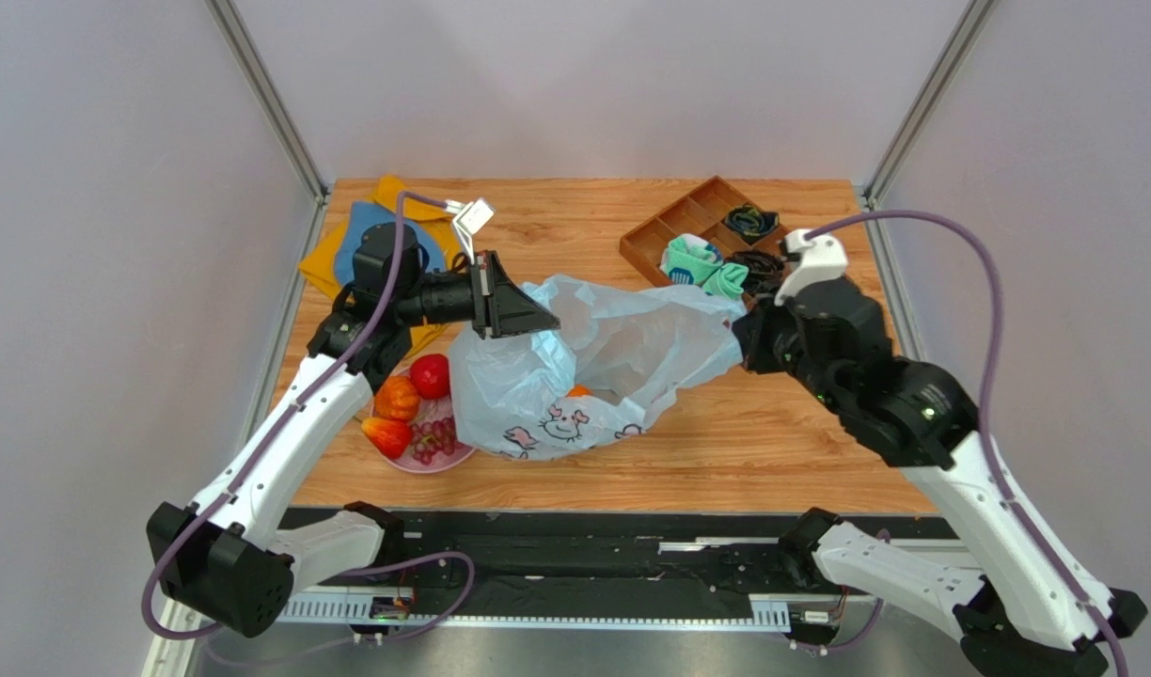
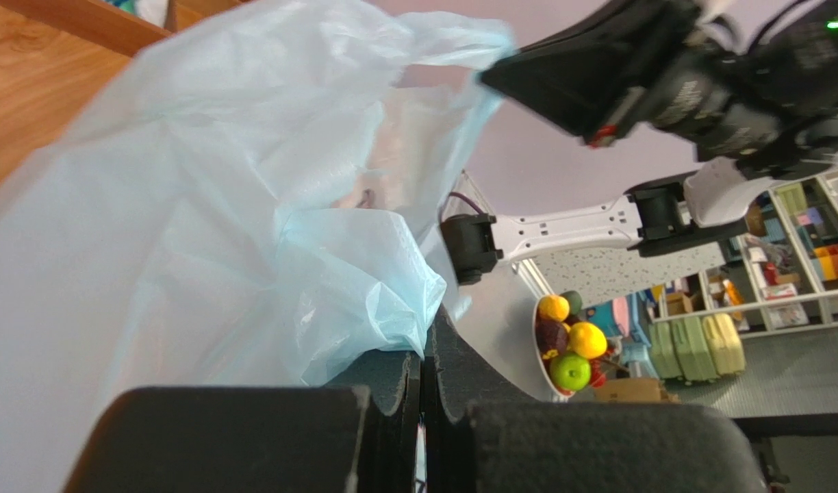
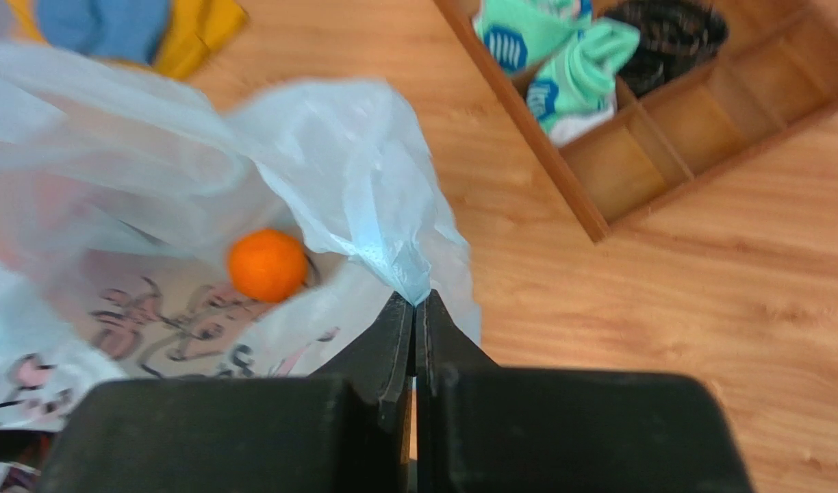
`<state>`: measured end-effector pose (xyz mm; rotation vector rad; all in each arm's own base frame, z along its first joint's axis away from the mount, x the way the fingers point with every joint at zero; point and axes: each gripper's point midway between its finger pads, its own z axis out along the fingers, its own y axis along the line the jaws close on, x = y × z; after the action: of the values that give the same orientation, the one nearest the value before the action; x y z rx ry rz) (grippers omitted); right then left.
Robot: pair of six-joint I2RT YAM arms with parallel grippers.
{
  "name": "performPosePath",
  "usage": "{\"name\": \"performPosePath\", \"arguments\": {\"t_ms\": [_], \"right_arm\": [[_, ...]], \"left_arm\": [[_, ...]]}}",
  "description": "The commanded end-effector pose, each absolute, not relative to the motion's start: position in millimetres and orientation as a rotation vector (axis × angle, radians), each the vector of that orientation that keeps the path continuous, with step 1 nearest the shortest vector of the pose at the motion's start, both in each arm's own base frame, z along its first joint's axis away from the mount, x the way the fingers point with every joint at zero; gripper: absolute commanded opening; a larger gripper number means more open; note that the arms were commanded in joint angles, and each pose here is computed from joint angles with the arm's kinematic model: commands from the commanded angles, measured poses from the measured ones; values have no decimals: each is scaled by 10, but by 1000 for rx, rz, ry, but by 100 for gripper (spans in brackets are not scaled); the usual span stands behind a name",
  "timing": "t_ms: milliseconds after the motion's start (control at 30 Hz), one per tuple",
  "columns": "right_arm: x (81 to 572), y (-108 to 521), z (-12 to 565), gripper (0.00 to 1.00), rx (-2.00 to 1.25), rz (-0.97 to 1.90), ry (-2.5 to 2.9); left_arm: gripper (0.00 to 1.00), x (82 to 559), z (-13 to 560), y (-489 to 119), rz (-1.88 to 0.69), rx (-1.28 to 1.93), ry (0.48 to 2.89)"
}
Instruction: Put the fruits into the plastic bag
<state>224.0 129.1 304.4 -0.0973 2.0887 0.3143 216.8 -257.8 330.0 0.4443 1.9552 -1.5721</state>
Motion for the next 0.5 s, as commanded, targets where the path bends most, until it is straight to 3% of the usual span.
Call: {"name": "performPosePath", "arguments": {"t_ms": [0, 333, 467], "right_arm": [[2128, 1131, 3613, 0, -70, 358, 1944], [2104, 1291, 3016, 0, -65, 417, 2046], [2088, 1293, 2989, 0, -63, 421, 2053]], "left_arm": [[0, 2263, 3453, -2537, -1475, 489, 1903], [0, 2625, 2603, -2327, -1137, 431, 2173], [0, 2607, 2590, -2316, -1124, 470, 2160]]}}
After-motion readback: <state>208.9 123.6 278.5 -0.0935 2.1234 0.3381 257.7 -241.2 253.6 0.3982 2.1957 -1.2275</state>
